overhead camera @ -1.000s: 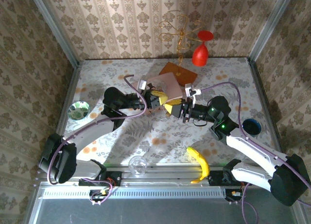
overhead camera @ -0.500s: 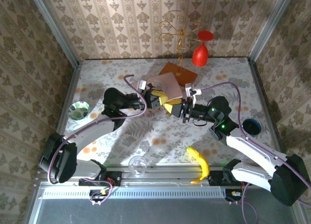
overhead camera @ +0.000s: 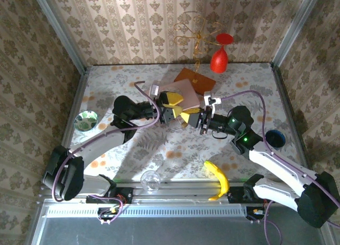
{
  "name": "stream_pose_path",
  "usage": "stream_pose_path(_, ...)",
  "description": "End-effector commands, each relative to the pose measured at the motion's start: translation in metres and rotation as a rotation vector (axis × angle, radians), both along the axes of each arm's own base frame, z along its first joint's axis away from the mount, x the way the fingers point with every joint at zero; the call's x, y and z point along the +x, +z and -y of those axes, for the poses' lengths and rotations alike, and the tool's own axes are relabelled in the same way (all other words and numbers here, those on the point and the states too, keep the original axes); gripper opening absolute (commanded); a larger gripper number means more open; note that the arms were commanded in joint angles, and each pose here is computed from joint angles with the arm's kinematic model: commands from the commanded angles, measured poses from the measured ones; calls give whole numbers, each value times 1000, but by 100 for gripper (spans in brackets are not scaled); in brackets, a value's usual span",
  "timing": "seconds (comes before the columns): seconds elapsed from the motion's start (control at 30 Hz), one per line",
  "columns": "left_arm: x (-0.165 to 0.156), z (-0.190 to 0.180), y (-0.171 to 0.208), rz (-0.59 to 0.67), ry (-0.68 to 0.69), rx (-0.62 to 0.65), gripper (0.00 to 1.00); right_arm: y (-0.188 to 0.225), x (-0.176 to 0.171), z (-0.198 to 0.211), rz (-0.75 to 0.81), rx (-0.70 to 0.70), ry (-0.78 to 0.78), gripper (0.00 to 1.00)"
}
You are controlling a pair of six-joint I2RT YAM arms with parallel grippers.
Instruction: Unlock the padlock with the key
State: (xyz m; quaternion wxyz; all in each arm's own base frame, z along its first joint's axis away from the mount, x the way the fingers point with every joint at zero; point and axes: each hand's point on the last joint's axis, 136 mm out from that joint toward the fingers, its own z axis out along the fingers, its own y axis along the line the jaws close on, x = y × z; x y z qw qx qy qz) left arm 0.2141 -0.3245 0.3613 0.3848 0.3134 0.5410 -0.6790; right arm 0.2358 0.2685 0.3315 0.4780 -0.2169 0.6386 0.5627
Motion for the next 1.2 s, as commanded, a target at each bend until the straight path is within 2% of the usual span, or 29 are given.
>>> stream_pose_path(0.0, 19, -17, 2, -16, 181, 6, 100, -12, 11, 13, -48, -70, -121, 0)
stream_pose_path(0.1, 44, -37, -13, -47, 440, 123, 100, -39, 20, 28, -171, -157, -215, 0)
stream_pose_path(0.2, 61, -63, -39, -84, 689, 321, 100, -62, 22, 41, -300, -222, -261, 0)
stream_pose_path(0.27, 71, -84, -58, -159, 836, 443, 100, -78, 23, 51, -399, -258, -290, 0)
stream_pose_path(0.4, 79, -101, -104, -322, 949, 587, 100, -103, 22, 66, -540, -315, -312, 0)
stream_pose_path(0.6, 78, -65, -174, -523, 892, 690, 100, -134, 21, 78, -671, -367, -298, 0)
stream_pose_path(0.73, 76, -41, -216, -615, 863, 827, 100, -154, 19, 72, -717, -364, -219, 0)
stream_pose_path(0.83, 76, -25, -232, -634, 852, 903, 99, -171, 18, 71, -741, -400, -195, 0)
stream_pose_path(0.93, 78, -13, -242, -662, 853, 947, 93, -183, 18, 69, -761, -417, -175, 0)
stream_pose_path(1.17, 85, 4, -263, -711, 850, 954, 81, -204, 20, 71, -794, -438, -167, 0)
